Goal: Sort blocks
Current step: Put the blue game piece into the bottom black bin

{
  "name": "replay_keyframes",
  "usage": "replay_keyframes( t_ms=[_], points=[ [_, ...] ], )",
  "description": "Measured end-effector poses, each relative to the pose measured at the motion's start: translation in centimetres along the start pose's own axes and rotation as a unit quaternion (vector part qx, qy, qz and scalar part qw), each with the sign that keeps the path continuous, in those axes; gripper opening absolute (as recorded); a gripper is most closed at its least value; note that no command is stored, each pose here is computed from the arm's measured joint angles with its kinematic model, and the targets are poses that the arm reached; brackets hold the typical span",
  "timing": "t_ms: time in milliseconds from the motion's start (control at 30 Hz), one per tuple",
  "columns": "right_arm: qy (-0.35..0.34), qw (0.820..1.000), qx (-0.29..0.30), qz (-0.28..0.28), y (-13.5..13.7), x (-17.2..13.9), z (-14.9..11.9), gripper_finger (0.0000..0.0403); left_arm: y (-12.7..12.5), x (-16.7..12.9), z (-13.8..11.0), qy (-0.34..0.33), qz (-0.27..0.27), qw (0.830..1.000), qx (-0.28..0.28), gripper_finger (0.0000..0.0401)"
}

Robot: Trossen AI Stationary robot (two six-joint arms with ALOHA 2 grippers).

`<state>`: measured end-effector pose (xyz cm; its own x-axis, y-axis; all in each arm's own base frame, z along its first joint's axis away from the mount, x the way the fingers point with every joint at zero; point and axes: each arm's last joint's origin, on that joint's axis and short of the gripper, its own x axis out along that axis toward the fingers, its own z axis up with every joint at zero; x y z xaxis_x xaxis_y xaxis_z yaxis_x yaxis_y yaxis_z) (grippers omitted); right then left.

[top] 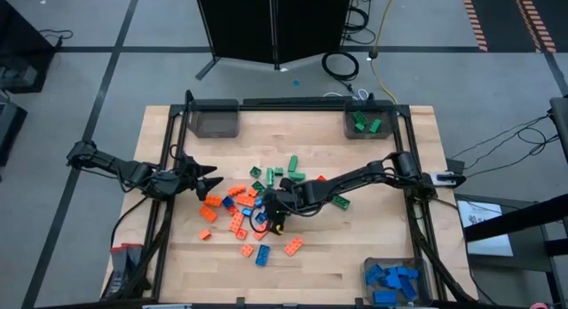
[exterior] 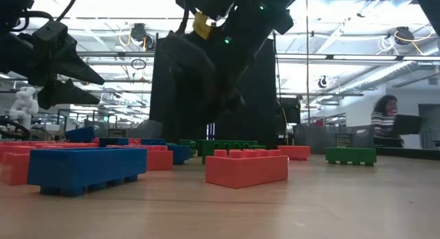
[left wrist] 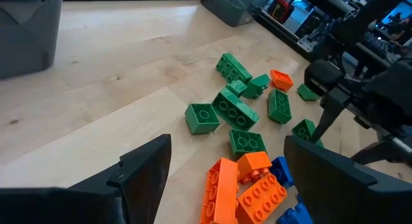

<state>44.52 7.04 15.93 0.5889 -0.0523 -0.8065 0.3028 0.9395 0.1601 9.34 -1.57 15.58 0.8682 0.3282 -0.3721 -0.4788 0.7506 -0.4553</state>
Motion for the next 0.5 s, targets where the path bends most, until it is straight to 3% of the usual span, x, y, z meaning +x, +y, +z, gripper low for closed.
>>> replay_keyframes(
  t_ms=[333, 500],
  points=[
    [0.003, 1.0, -0.003, 0.001, 0.4, 1.0, -0.6, 0.0188, 0.0, 0.0, 0.0, 0.0, 0.0, 1.0, 0.0, 0.0303],
    [0.006, 1.0, 0.01, 0.001, 0.5, 1.5, -0.9, 0.0221, 0.0, 0.0, 0.0, 0.001, 0.001, 1.0, 0.002, 0.0303]
  ],
)
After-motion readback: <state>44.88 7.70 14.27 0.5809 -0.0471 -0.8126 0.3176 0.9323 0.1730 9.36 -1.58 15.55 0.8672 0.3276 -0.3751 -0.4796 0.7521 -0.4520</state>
